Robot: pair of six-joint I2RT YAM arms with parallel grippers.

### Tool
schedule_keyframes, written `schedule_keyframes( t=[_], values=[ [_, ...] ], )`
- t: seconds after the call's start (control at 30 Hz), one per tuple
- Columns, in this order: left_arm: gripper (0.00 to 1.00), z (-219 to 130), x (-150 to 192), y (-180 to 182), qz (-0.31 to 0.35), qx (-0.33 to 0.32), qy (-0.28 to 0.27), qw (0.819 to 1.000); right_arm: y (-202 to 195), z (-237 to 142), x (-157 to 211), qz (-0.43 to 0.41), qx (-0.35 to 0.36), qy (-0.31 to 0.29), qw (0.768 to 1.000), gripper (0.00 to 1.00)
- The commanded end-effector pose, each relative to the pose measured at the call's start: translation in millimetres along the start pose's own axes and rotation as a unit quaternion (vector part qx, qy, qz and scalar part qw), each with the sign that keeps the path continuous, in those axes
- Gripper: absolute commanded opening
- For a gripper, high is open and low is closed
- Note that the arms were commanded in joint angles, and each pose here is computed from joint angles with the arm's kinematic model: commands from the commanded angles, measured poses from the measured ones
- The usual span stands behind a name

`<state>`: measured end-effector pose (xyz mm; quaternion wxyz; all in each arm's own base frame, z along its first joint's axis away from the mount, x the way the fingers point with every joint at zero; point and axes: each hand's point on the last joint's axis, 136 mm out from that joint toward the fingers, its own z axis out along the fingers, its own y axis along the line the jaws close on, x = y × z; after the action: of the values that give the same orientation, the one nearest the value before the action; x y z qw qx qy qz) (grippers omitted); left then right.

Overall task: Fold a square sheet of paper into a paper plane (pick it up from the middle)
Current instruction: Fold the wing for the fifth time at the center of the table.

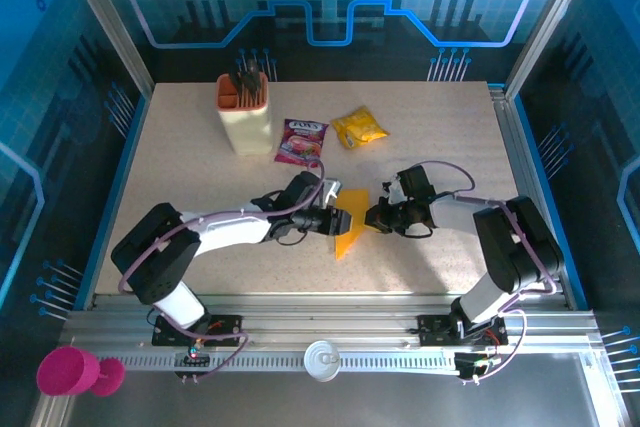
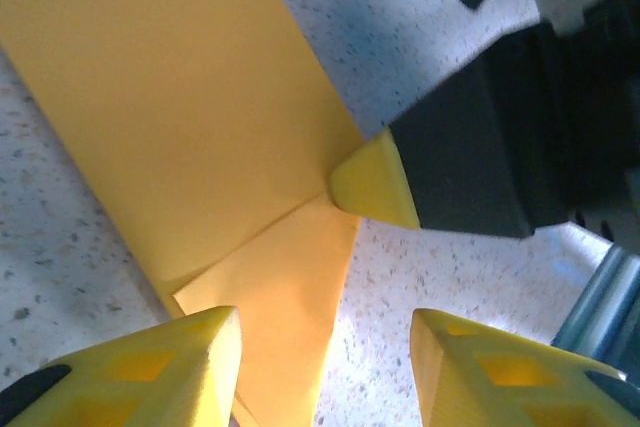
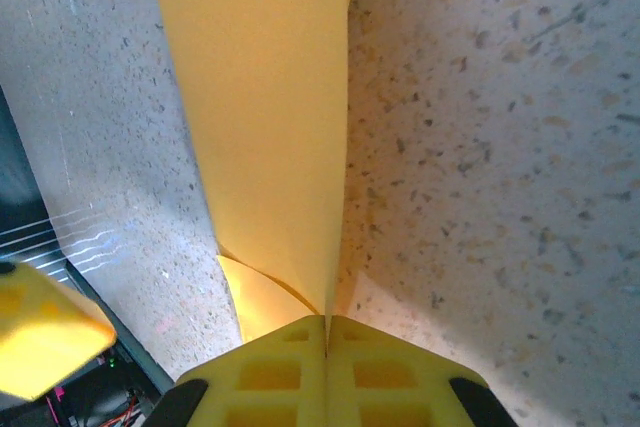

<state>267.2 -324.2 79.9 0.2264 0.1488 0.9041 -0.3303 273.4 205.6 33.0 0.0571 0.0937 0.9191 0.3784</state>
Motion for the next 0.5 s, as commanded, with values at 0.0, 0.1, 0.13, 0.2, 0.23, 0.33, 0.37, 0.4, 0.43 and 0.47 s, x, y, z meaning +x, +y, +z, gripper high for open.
schedule_keyframes(
  t=[0.0, 0.1, 0.13, 0.2, 0.23, 0.33, 0.37, 0.4, 0.43, 0.47],
  values=[
    [0.49, 2.1, 22.7, 11.2, 0.059, -0.071, 0.01, 0.996, 1.2, -3.8, 6.3, 0.008, 0.023, -0.001, 1.0, 0.0],
    [0.49, 8.7, 35.3, 6.3, 0.107, -0.098, 0.001, 0.989, 4.6, -3.2, 7.4, 0.006, 0.029, 0.001, 1.0, 0.0],
    [0.49, 10.6, 38.3, 4.5, 0.127, -0.11, -0.005, 0.986, 5.7, -2.6, 7.8, 0.004, 0.03, 0.002, 1.0, 0.0],
    [0.49, 14.3, 43.0, 0.5, 0.159, -0.125, -0.015, 0.979, 7.2, -2.4, 7.5, 0.004, 0.033, 0.002, 0.999, 0.0],
    [0.49, 16.7, 45.5, -2.2, 0.175, -0.131, -0.019, 0.976, 8.0, -2.2, 7.9, 0.003, 0.033, 0.003, 0.999, 0.0],
    [0.5, 21.7, 49.1, -7.9, 0.216, -0.151, -0.032, 0.964, 9.0, -2.5, 8.2, 0.003, 0.036, 0.002, 0.999, 0.0],
    [0.5, 23.3, 50.1, -8.5, 0.225, -0.158, -0.034, 0.961, 10.3, -3.2, 7.6, 0.003, 0.035, 0.001, 0.999, 0.0],
    [0.5, 25.4, 51.0, -7.7, 0.232, -0.166, -0.035, 0.958, 10.5, -3.1, 7.9, 0.003, 0.035, 0.001, 0.999, 0.0],
    [0.5, 27.3, 51.3, -7.2, 0.237, -0.173, -0.036, 0.955, 11.1, -3.3, 7.9, 0.003, 0.035, 0.001, 0.999, 0.0],
    [0.51, 29.4, 51.9, -7.1, 0.241, -0.175, -0.035, 0.954, 11.2, -3.2, 8.0, 0.004, 0.036, 0.002, 0.999, 0.0]
  ],
)
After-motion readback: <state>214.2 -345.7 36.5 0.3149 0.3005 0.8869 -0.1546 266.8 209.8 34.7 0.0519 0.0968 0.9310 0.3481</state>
